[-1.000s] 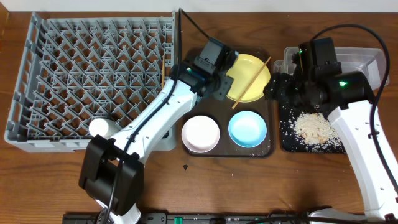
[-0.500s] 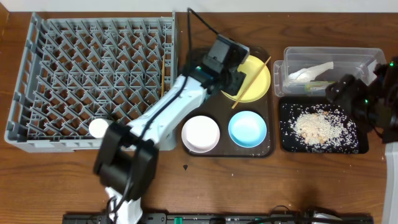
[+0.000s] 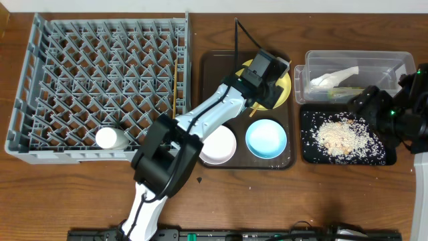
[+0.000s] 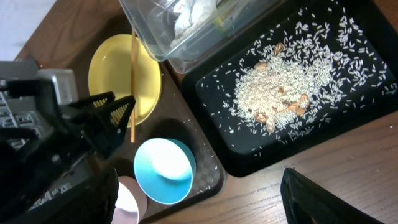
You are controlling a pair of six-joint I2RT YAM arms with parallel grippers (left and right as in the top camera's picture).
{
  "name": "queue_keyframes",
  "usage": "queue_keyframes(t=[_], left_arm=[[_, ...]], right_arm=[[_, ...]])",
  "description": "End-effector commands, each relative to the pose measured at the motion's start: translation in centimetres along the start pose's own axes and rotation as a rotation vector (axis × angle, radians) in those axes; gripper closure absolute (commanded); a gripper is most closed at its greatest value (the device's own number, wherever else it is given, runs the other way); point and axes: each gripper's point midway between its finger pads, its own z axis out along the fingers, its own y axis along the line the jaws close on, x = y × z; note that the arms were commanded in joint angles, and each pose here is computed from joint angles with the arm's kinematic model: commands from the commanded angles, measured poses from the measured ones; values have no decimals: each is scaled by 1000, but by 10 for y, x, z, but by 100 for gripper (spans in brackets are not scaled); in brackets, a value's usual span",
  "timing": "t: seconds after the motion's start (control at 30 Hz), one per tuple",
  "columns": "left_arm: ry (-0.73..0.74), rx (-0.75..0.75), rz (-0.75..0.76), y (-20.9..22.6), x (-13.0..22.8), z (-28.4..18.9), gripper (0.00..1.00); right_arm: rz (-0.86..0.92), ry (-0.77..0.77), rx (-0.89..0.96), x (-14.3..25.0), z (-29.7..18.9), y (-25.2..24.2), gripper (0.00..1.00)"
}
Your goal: Sort waste into correct bins and load items into the dishwasher
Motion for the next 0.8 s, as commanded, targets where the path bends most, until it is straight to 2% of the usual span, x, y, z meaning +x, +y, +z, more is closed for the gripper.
queue_keyframes(t=[0.0,0.1,0.33,0.43,0.57,0.77], left_arm=[[27,-5,-13,6,10,20,47],[44,-5,-13,6,17,28,47],[46,-28,-17,10,18,29,76],[40,-28,-21,9,11,22,86],[-13,-45,-25,11,-14,-10,88],[-93,-158,-58,33,-47,-98,92]], right_arm=[[-14,0,-8,-1,-3,2,19],[-20,1,-7,0,-3,1,19],[-20,3,-6,0,-3,1,19],[-19,6,-5,1,-3,1,19],[-19,5,-5,1,-3,1,19],[-21,-4,-10,-2,-3,2,19]])
